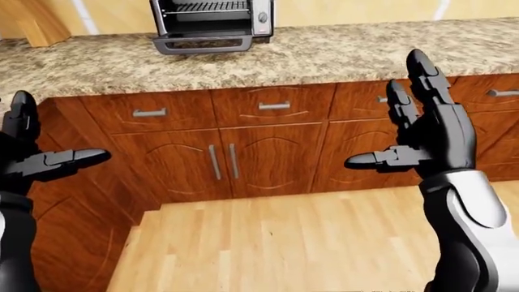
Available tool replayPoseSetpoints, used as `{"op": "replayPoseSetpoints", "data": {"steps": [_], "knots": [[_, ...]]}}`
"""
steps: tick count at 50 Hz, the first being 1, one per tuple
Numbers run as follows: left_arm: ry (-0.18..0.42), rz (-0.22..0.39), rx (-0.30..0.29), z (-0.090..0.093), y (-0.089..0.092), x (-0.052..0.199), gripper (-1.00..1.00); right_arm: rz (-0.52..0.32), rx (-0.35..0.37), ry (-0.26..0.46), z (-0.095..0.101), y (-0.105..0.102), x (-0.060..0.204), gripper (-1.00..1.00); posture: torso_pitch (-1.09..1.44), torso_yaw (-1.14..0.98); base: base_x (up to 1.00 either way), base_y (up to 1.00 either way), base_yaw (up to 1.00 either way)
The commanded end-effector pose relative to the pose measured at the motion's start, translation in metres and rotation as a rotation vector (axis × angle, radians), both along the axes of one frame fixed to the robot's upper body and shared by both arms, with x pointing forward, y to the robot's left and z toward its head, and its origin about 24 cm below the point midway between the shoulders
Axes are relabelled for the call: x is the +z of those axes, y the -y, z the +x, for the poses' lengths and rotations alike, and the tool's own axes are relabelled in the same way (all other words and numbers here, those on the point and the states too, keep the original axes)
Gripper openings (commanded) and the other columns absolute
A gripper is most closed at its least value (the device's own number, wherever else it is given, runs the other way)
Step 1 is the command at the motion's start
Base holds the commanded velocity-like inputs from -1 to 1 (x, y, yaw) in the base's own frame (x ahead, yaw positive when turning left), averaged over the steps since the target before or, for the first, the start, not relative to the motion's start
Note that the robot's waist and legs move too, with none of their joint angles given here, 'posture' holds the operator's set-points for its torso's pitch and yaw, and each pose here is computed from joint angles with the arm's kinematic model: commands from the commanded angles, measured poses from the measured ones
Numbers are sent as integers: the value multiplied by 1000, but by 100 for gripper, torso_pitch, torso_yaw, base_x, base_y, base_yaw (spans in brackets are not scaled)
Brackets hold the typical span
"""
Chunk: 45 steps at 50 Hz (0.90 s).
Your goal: Close the toaster oven door.
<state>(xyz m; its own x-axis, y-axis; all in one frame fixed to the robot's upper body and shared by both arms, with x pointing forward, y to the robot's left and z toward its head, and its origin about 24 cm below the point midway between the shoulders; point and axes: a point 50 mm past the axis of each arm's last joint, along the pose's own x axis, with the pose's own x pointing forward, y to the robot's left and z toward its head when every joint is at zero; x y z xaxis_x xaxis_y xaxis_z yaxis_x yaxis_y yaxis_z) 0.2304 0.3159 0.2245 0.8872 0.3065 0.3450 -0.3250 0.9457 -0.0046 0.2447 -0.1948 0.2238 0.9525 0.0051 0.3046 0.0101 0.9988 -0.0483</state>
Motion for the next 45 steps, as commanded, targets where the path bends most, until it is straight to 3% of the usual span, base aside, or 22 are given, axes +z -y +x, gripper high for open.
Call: {"op": "replayPoseSetpoints", "data": {"steps": [1, 45], "knots": [[65, 28, -15, -4, 3, 17, 100, -10, -4, 75, -5, 0, 12, 100, 0, 0, 0, 19, 0], [86, 29, -17, -8, 3, 27, 100, -7, -2, 84, -6, 2, 15, 100, 0, 0, 8, 4, 0]]}}
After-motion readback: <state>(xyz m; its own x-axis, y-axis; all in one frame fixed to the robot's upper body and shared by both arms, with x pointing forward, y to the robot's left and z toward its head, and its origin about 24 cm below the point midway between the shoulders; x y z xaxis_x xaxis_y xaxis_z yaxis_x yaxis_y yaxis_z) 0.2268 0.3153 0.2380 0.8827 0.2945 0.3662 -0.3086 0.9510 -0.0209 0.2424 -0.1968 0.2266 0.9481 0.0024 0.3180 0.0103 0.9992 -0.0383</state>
